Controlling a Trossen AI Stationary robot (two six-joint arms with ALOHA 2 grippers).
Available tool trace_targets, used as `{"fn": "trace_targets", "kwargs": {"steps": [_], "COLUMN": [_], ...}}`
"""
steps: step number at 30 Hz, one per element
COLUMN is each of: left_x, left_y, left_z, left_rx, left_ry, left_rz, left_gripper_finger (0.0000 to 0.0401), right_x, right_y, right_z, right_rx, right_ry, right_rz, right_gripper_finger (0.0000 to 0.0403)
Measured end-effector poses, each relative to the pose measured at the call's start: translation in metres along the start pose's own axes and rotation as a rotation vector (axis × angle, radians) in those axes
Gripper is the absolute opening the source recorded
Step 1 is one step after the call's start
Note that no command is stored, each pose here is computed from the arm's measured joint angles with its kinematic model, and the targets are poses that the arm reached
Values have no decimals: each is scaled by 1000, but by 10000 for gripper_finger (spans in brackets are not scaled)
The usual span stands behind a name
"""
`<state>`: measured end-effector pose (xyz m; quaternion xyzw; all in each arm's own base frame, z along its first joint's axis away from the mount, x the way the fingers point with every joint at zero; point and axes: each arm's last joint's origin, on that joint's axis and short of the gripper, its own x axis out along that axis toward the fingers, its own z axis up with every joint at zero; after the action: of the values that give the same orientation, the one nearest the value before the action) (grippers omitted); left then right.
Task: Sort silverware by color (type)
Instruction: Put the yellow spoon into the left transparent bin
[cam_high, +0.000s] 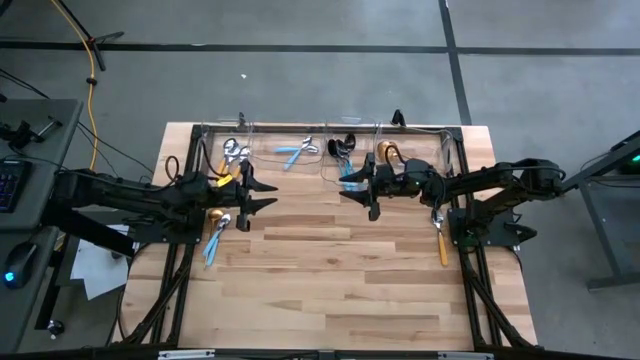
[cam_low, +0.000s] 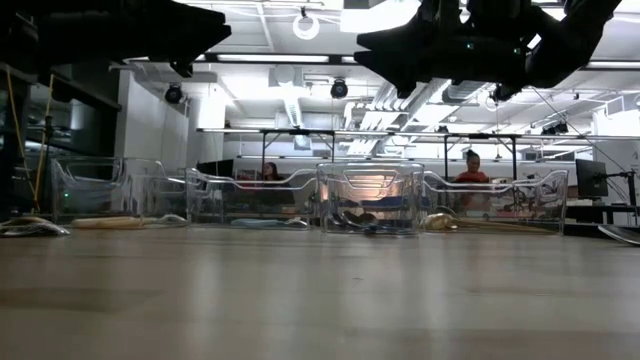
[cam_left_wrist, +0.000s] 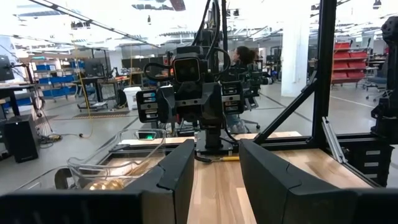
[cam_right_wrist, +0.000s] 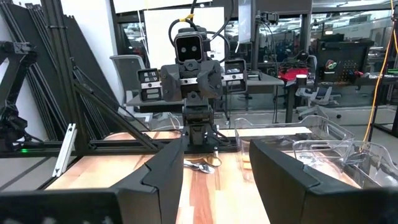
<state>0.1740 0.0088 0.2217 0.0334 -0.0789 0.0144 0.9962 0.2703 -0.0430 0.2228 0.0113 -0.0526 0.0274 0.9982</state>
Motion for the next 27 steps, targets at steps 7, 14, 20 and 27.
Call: {"fn": "trace_targets", "kwargs": {"steps": [7, 14, 20, 27], "left_x": [0, 0, 0, 0], "left_y": [0, 0, 0, 0], "left_z": [0, 0, -1, -6], "left_rx": [-3, -3, -20, -25], "left_ry": [2, 3, 4, 63], "left_rz": [0, 0, 1, -2], "left_gripper_finger": [120, 120, 120, 120], "right_x": [0, 0, -2, -17], "right_y": [0, 0, 8, 31], "right_z": [0, -2, -1, -8], "right_rx": [0, 5, 185, 188], "right_ry": [2, 23, 99, 601], "right_rz": [0, -1, 33, -238], "right_gripper_finger": [169, 169, 169, 169]}}
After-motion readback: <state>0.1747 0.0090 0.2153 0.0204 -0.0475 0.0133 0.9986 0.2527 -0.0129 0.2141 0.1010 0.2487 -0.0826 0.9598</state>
